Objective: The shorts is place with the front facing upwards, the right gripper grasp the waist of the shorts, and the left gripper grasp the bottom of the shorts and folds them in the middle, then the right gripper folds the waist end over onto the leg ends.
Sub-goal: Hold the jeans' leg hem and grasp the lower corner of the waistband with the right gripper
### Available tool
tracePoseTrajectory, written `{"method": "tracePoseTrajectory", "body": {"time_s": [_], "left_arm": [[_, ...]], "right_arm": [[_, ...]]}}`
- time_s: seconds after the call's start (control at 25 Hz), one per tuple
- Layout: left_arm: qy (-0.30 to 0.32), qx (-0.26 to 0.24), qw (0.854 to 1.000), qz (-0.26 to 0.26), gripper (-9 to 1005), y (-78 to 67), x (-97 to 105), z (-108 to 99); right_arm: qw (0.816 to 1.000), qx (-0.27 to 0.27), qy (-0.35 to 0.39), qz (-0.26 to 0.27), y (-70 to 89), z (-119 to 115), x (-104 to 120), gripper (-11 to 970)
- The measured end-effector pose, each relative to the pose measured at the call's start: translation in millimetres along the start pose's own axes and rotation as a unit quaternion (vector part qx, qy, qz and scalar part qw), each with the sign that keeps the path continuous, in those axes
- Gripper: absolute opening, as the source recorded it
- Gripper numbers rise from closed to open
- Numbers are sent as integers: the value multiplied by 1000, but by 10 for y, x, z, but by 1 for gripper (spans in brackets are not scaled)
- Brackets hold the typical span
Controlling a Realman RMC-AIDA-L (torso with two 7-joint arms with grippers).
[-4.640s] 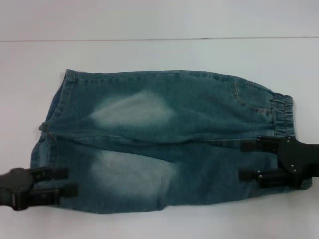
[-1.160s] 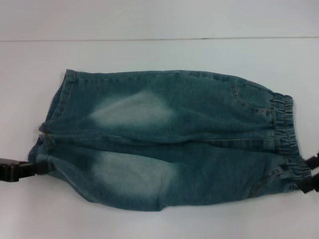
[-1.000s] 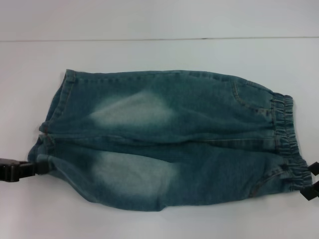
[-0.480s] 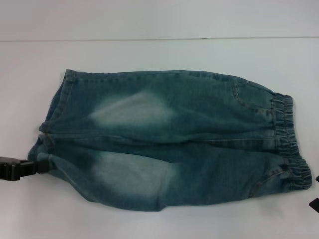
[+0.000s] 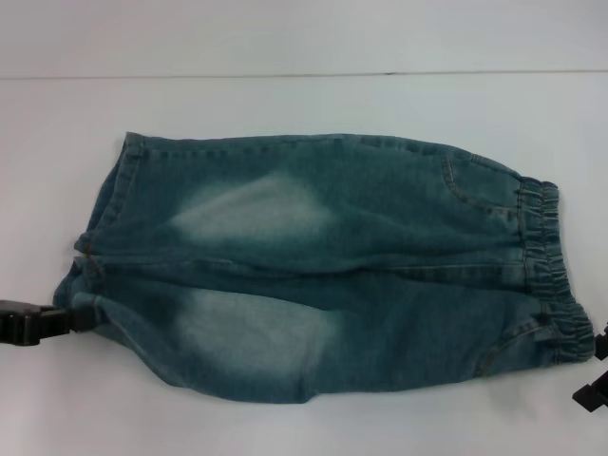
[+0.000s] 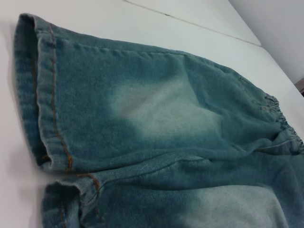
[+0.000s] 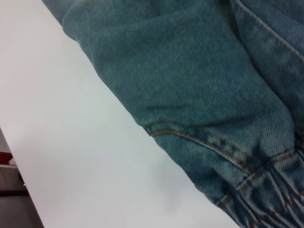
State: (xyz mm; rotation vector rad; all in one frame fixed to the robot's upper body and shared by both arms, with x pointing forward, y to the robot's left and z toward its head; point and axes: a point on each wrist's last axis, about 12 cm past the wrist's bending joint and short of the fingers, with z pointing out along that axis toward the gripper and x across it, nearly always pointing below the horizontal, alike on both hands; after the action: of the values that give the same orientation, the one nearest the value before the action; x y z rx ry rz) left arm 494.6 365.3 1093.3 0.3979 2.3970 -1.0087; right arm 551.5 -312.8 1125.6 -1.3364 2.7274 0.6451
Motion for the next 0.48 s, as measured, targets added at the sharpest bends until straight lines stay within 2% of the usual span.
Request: {"method": "tracePoseTrajectory", "body": {"time_s": [0.48], "left_arm": [[1,1,1000,-1,53,-1,19,3]], "right_arm": [[1000,-3,-19,-18,26,15,-64,932]]}}
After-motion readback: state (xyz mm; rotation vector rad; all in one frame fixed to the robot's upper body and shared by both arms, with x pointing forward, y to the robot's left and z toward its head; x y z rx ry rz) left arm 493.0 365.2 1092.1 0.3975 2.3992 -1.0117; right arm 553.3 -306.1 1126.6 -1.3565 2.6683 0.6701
